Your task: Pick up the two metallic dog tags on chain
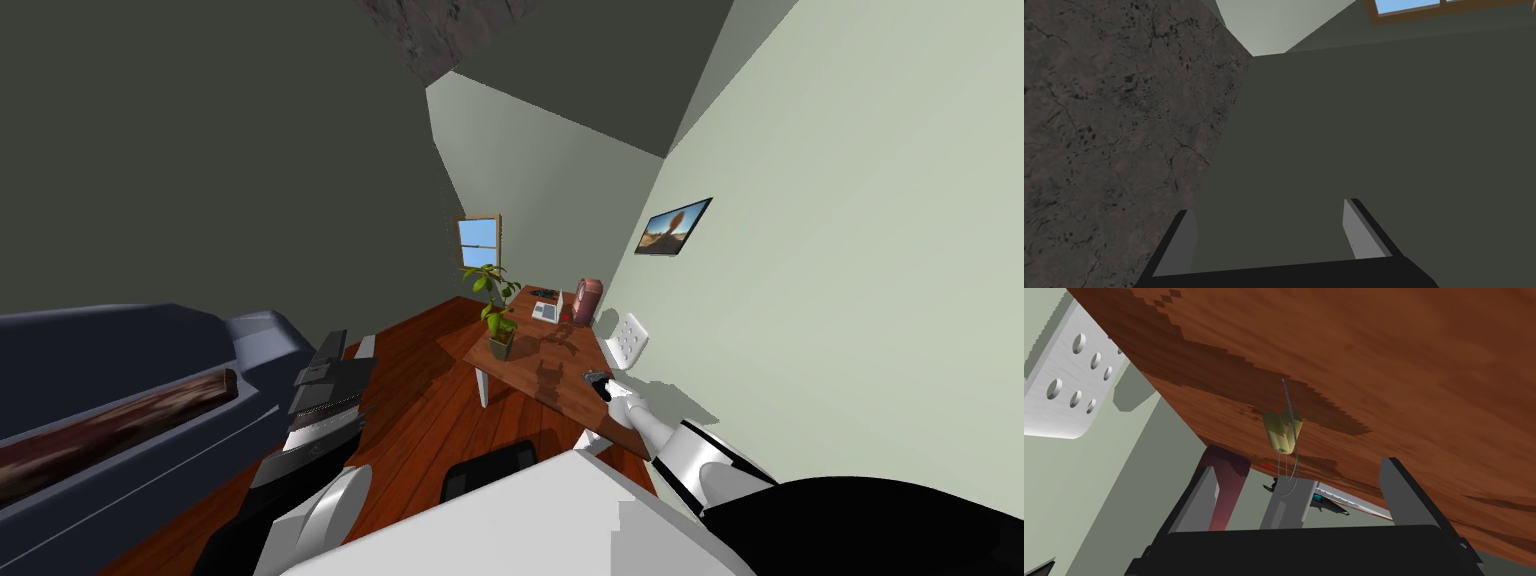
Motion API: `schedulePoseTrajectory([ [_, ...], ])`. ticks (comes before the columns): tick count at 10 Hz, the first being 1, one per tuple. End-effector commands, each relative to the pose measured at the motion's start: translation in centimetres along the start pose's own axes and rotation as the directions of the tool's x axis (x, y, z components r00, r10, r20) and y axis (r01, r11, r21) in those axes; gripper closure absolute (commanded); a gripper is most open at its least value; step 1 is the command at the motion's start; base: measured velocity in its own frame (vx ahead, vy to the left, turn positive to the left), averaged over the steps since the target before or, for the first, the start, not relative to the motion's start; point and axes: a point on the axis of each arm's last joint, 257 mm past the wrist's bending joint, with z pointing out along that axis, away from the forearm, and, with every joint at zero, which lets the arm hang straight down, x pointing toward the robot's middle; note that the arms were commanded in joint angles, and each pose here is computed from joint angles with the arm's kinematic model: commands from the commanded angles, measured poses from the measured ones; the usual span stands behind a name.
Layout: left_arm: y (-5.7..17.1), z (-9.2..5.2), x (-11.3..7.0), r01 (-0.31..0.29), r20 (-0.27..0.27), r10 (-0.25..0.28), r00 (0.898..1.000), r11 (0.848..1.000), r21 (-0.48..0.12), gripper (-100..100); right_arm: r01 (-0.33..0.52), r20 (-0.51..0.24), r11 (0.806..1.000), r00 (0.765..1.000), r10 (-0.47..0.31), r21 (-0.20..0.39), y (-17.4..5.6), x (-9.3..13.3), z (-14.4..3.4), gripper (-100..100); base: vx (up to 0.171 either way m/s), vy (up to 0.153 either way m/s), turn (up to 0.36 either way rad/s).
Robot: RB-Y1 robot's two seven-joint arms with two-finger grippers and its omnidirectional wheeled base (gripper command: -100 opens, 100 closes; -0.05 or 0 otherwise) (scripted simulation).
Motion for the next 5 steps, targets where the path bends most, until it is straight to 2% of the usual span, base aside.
schedulePoseTrajectory([
  [1, 0.0, 0.0, 0.0, 0.0, 0.0, 0.0, 1.0, 1.0, 0.0, 0, -0.006, -0.004, 1.0, 1.0, 0.006, 0.007, 0.2, 0.4, -0.2, -100, 0.013, -0.053, 0.047],
  [5, 0.0, 0.0, 0.0, 0.0, 0.0, 0.0, 1.0, 1.0, 0.0, 0, -0.026, -0.017, 0.999, 0.999, 0.027, 0.027, 0.8, 1.9, -1.0, -100, 0.001, -0.058, 0.08],
])
